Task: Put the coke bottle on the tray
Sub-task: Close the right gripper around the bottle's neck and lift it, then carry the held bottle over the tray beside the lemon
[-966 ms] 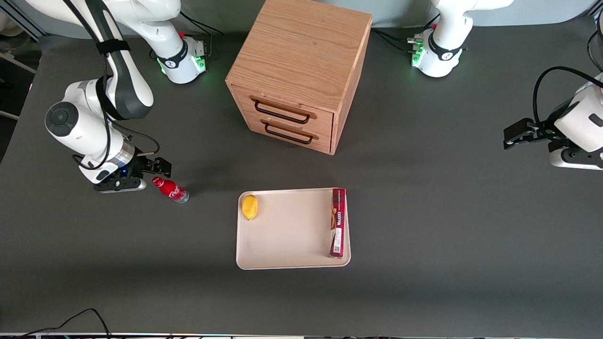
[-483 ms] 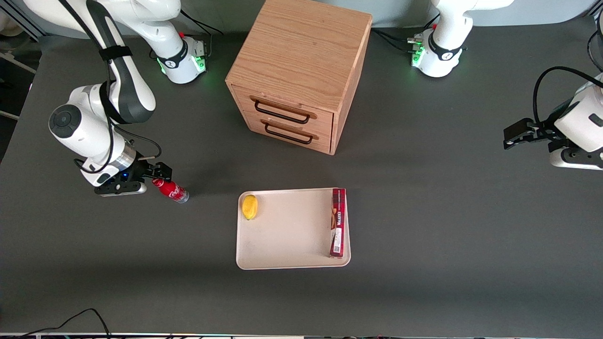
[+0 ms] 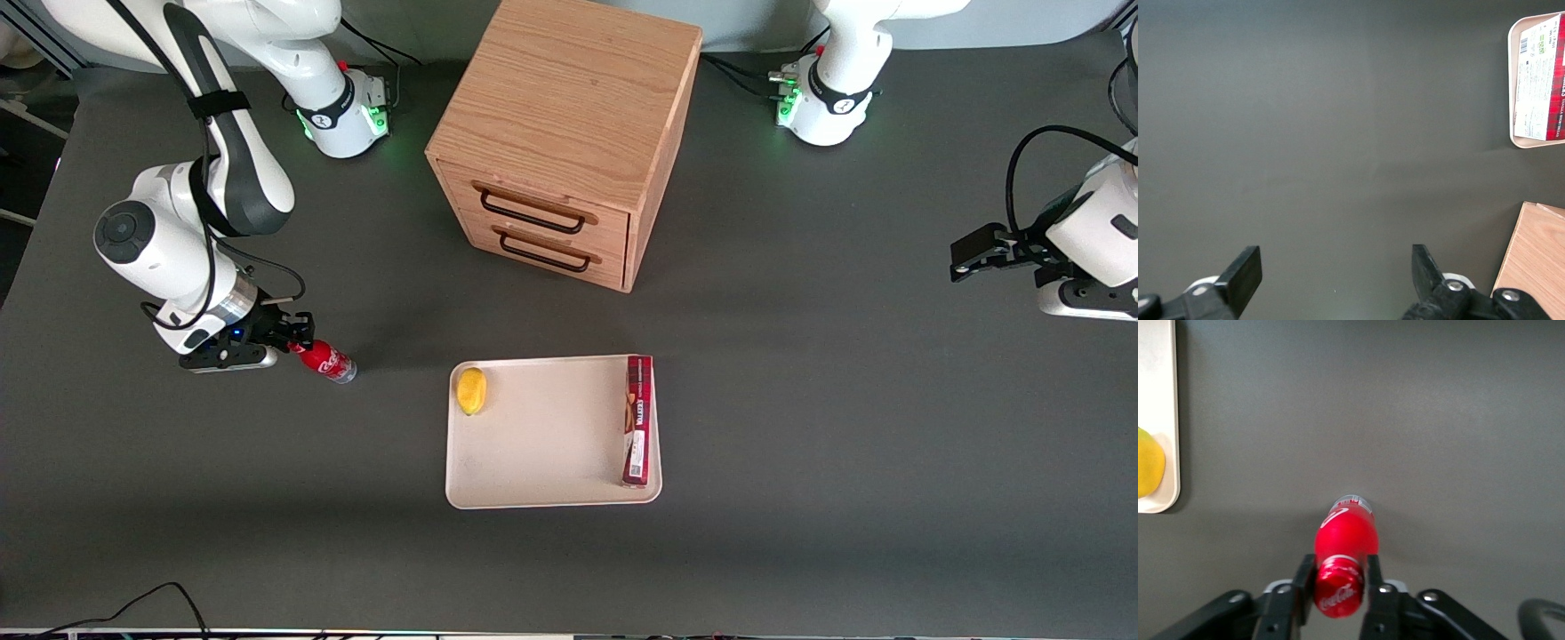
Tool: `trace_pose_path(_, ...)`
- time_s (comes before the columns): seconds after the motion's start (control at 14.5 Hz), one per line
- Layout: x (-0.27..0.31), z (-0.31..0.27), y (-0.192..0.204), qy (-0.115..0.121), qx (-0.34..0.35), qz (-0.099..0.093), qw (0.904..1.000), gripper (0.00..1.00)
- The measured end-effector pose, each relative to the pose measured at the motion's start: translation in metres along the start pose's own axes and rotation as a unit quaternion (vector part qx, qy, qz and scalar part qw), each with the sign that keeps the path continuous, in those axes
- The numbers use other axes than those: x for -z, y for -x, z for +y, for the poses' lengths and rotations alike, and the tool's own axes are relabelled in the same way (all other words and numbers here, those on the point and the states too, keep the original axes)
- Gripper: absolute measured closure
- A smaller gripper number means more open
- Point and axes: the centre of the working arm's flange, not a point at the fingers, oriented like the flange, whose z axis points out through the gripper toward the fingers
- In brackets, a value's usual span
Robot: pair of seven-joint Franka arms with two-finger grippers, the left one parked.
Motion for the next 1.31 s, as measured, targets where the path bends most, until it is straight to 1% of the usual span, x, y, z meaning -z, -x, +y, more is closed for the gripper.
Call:
trace_pose_path(0.34, 0.002, 0.0, 0.0, 0.0, 0.0, -0.003, 1.0, 0.69)
trace_pose_path(0.48, 0.018, 0.0, -0.001, 0.002, 0.0, -0.02, 0.9998, 0.69)
trace_pose_path(0.62, 0.058, 0.0, -0.008, 0.004, 0.0, -0.042, 0.9991, 0.69)
trace_pose_path(0.76, 0.113, 0.0, -0.017, 0.005, -0.002, -0.061, 0.9981, 0.69)
trace_pose_path(0.83, 0.141, 0.002, -0.02, 0.006, -0.003, -0.068, 0.9976, 0.69)
trace_pose_path(0.97, 0.191, 0.006, -0.025, 0.006, -0.008, -0.074, 0.9972, 0.69)
trace_pose_path(1.1, 0.23, 0.008, -0.029, 0.006, -0.012, -0.074, 0.9972, 0.69)
trace_pose_path(1.31, 0.265, 0.008, -0.042, 0.004, -0.024, -0.086, 0.996, 0.69)
